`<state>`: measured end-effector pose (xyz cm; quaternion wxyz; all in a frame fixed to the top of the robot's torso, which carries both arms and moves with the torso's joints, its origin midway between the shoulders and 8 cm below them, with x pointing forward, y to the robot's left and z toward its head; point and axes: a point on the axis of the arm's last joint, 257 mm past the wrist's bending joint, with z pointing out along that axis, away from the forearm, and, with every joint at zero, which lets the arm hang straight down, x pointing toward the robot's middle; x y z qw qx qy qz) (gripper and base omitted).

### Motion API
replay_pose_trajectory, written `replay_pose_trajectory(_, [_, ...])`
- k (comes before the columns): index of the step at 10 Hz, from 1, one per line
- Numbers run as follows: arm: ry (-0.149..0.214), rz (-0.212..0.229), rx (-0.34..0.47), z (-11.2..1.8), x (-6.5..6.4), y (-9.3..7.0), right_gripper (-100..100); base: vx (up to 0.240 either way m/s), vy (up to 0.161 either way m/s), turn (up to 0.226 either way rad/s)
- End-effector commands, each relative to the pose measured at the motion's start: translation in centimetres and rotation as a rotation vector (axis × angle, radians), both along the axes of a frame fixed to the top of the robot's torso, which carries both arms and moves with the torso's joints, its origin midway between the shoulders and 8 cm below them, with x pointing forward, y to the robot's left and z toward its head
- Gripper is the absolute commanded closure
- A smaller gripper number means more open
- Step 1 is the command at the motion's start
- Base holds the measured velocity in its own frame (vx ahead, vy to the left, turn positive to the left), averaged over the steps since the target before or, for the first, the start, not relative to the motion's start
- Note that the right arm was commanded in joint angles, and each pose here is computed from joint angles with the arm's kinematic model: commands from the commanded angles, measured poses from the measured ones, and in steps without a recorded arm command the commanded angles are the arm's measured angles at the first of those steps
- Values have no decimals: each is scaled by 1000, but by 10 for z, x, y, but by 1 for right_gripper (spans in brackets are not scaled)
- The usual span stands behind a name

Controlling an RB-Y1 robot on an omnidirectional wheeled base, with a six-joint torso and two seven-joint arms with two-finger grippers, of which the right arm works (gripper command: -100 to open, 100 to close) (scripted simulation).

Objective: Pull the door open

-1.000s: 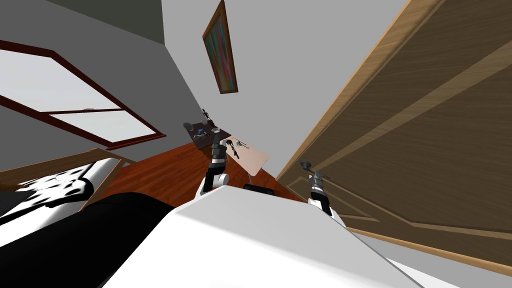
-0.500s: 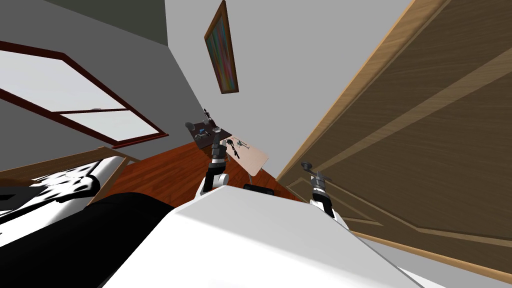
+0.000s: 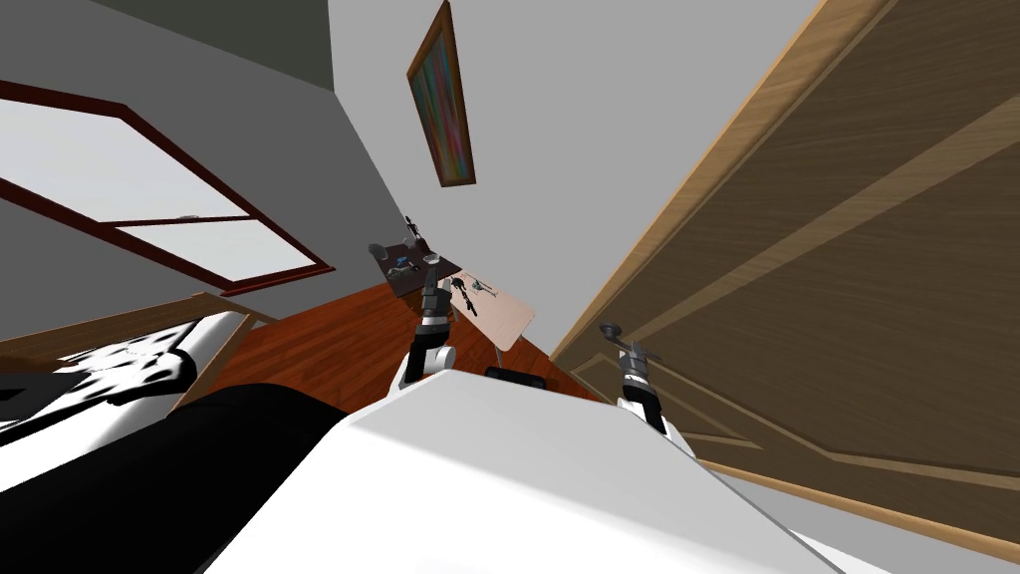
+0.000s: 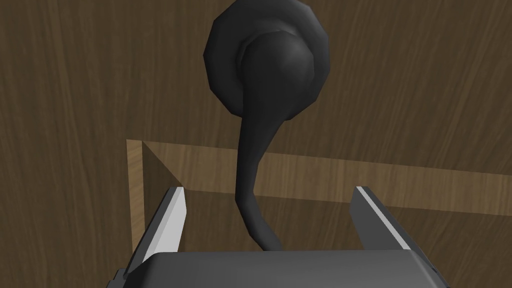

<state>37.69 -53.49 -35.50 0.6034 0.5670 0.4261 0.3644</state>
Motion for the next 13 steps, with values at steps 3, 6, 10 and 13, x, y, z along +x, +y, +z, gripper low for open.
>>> replay_pose_trajectory(3, [0, -5, 0, 0, 4, 0, -100, 5, -12, 33])
replay_pose_trajectory(6, [0, -5, 0, 0, 4, 0, -100, 0, 0, -1])
replay_pose_trajectory(10, [0, -5, 0, 0, 4, 0, -100, 0, 0, 1])
replay_pose_trajectory(13, [0, -15, 0, 0, 2, -7, -100, 3, -8, 24])
